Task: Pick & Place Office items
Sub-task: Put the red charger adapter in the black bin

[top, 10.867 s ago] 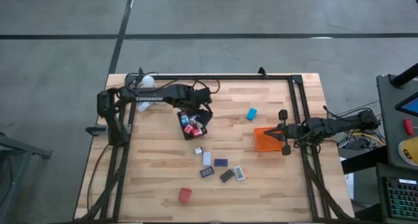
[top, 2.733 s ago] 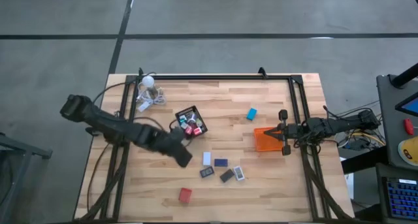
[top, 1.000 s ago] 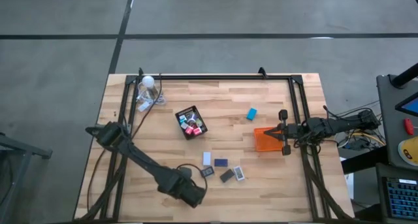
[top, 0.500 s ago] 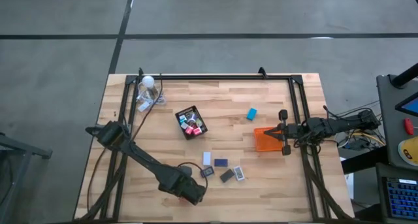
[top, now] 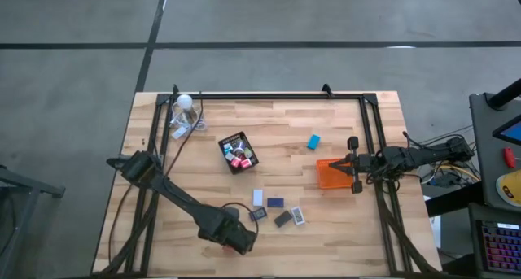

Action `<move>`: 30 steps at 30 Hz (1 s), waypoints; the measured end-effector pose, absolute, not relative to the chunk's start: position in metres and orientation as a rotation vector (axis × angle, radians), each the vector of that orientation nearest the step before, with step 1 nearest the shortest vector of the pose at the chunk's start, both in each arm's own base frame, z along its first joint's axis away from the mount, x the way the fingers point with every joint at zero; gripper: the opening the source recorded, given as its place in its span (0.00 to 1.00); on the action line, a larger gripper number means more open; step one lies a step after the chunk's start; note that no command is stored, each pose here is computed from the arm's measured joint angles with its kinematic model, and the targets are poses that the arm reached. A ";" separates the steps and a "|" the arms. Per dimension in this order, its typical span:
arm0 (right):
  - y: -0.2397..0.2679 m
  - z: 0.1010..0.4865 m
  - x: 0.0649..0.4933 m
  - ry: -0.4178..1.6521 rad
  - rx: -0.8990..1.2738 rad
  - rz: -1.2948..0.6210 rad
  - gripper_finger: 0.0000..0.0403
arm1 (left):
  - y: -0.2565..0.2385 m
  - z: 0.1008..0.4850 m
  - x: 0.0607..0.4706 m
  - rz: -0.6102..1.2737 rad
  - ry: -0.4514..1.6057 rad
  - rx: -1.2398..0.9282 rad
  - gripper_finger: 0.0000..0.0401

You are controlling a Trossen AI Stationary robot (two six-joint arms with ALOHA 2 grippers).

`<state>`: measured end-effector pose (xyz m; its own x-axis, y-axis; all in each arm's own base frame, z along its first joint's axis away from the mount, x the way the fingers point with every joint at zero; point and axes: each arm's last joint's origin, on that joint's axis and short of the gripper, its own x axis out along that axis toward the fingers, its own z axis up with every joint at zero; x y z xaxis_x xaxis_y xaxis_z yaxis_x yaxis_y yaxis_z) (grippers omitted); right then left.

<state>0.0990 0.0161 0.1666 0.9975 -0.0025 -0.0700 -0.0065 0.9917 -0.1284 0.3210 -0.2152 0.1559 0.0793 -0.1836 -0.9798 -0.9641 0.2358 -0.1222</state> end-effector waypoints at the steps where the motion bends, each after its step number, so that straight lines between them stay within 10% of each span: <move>1: 0.016 0.167 0.099 0.070 -0.129 0.002 0.02 | -0.215 0.154 0.321 0.861 1.372 -1.200 0.60; 30: 0.016 0.167 0.099 0.070 -0.129 0.002 0.02 | -0.209 0.136 0.317 0.866 1.380 -1.269 0.60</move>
<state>0.0990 0.0161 0.1666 0.9975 -0.0029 -0.0700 -0.0062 0.9917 -0.1285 0.3171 -0.2091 0.1358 0.0823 -0.2367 -0.9681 -0.9745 0.1842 -0.1279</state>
